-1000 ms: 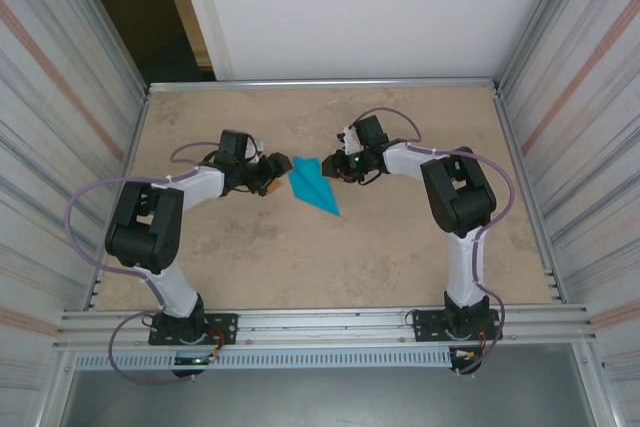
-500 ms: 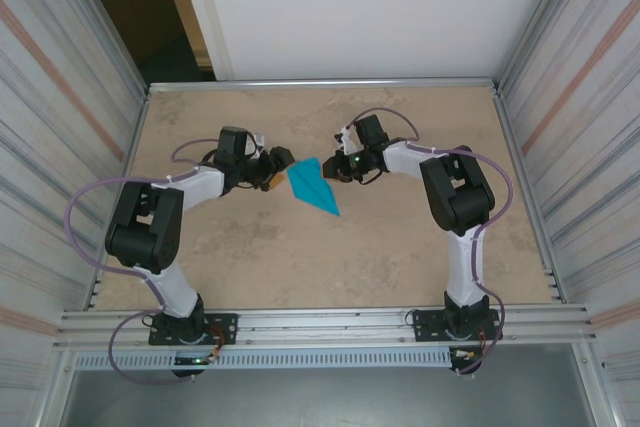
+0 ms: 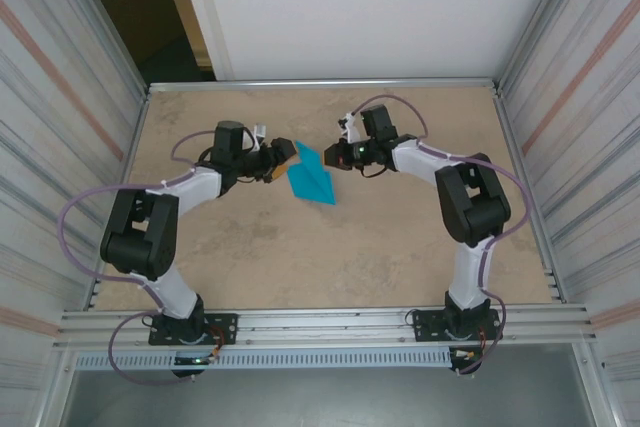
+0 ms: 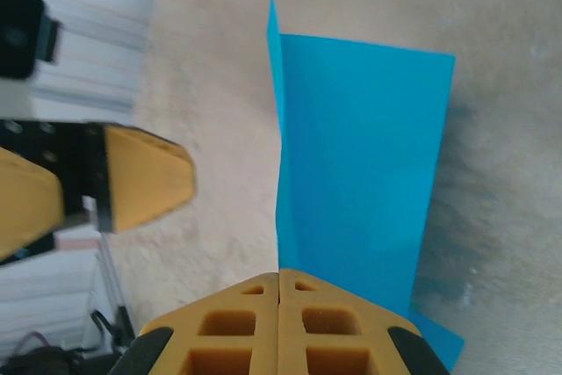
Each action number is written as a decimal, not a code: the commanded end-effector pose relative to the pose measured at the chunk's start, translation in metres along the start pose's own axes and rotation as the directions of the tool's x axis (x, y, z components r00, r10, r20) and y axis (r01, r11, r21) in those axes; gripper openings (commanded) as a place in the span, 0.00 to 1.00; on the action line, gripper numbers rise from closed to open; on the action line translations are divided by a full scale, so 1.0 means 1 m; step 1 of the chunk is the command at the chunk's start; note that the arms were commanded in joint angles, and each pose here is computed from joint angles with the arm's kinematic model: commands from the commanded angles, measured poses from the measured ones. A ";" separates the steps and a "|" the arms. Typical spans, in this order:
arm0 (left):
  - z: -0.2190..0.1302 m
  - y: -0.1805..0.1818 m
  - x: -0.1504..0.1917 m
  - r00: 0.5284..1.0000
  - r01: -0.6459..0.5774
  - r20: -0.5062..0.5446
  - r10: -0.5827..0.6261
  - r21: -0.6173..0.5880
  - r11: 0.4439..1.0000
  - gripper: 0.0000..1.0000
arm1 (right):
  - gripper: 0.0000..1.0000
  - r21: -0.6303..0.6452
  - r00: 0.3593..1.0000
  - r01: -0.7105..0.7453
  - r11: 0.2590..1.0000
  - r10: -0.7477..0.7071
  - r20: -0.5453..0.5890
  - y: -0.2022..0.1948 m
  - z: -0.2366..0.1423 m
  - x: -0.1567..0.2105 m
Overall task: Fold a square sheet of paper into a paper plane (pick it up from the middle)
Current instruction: Fourth fold the wing at the center of the table.
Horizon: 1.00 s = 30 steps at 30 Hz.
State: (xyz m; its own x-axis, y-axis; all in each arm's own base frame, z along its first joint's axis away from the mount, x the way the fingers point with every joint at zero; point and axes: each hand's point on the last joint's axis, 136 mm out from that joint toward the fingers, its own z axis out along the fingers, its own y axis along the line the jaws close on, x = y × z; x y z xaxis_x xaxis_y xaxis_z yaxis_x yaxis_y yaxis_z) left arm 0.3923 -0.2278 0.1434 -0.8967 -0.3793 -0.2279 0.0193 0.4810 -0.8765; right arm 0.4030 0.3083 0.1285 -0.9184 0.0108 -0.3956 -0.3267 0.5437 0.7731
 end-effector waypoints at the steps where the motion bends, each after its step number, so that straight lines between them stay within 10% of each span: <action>1: -0.010 -0.049 0.005 0.993 -0.120 0.022 0.118 0.160 0.980 0.74 | 0.01 -0.097 0.994 0.017 0.995 -0.006 0.114 0.037 -0.031 -0.027; 30: 0.007 -0.134 0.040 0.943 -0.291 -0.028 0.331 0.411 0.864 0.68 | 0.02 -0.328 0.966 0.009 0.945 0.077 0.247 0.102 -0.098 -0.055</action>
State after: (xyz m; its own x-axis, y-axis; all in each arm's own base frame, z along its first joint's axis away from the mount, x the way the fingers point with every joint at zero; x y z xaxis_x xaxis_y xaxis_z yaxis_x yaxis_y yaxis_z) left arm 0.3596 -0.3067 0.2328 -0.8690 -0.1884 -0.4576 0.4135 0.2315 -0.8806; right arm 0.4059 0.2862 0.2525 -0.8739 0.2528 -0.4152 -0.3448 0.2796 0.8961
